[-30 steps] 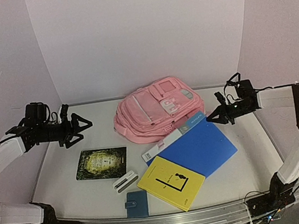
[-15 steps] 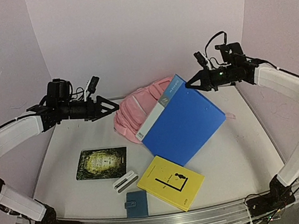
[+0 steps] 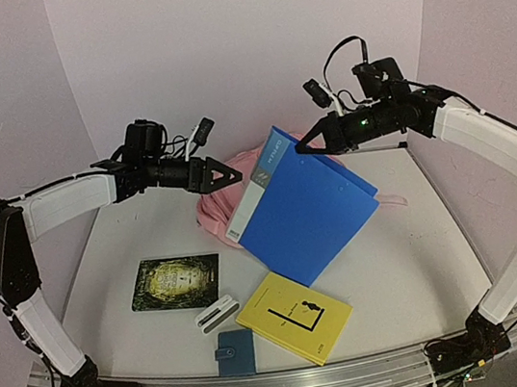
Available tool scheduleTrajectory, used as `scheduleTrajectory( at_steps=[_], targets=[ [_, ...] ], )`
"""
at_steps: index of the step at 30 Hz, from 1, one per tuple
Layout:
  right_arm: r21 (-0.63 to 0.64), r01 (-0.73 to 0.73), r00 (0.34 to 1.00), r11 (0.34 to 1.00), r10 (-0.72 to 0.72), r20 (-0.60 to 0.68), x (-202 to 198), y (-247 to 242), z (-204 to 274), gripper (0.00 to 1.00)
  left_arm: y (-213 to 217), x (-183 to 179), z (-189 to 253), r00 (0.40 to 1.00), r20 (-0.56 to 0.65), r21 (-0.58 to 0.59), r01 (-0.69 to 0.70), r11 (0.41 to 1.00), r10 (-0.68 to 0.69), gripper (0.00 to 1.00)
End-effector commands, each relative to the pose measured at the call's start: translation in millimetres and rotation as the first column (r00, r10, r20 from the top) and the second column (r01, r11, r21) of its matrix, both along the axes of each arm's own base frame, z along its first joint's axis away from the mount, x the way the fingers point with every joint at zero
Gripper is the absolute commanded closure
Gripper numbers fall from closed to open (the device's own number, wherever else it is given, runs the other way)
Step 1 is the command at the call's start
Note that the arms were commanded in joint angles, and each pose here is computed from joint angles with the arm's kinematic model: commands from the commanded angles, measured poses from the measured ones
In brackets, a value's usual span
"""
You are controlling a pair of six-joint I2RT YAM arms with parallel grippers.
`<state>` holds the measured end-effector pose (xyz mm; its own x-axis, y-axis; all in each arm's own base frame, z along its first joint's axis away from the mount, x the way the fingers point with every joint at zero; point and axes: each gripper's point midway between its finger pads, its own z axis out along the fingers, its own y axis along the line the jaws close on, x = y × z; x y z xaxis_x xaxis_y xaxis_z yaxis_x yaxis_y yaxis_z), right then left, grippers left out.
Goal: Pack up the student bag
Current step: Pick up the files from the center of the board.
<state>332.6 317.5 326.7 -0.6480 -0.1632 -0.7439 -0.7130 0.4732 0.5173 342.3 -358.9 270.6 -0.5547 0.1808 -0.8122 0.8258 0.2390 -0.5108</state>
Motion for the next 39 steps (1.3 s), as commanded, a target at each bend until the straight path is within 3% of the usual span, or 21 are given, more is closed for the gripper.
scheduleTrajectory(
  at_steps=[1, 9, 12, 19, 28, 33, 37, 39],
  targets=[
    [-0.026, -0.049, 0.999, 0.998, 0.049, 0.011, -15.9, 5.5, 5.0, 1.0, -21.6, 1.3, 21.5, 0.991, 0.106, -0.035, 0.091, 0.995, -0.087, 0.04],
    [-0.022, -0.077, 0.997, 0.997, 0.077, 0.009, -23.2, 7.1, 4.2, 1.0, -53.9, -15.9, 11.1, 0.973, 0.099, -0.037, 0.211, 0.977, -0.207, 0.07],
    [-0.025, -0.075, 0.997, 0.997, 0.076, 0.013, -23.0, 6.6, 3.8, 1.0, -62.4, -21.0, 7.2, 0.968, 0.099, -0.032, 0.234, 0.972, -0.23, 0.17],
    [-0.054, -0.024, 0.999, 0.998, 0.026, 0.034, -13.7, 2.5, 0.9, 1.0, -65.3, -27.9, 5.0, 0.967, 0.105, -0.025, 0.236, 0.971, -0.232, 0.54],
    [-0.12, 0.127, 0.987, 0.985, -0.113, 0.115, 13.4, -11.5, 2.4, 1.0, -55.0, -33.2, 18.5, 0.969, 0.186, -0.002, 0.168, 0.986, -0.165, 0.84],
    [-0.108, 0.166, 0.969, 0.98, -0.142, 0.202, 19.4, -17.1, 25.6, 0.76, -47.7, -30.5, 36.6, 0.959, 0.262, -0.01, 0.111, 0.994, -0.104, 0.96],
    [-0.089, 0.238, 0.934, 0.967, -0.203, 0.294, 23.3, -29.7, 53.5, 0.35, -43.7, -29.2, 60.6, 0.947, 0.315, -0.043, 0.081, 0.996, -0.063, 1.0],
    [-0.085, 0.265, 0.92, 0.96, -0.226, 0.321, 23.8, -35.7, 62.2, 0.22, -42.4, -30.8, 72.2, 0.943, 0.328, -0.055, 0.08, 0.995, -0.058, 1.0]
  ],
)
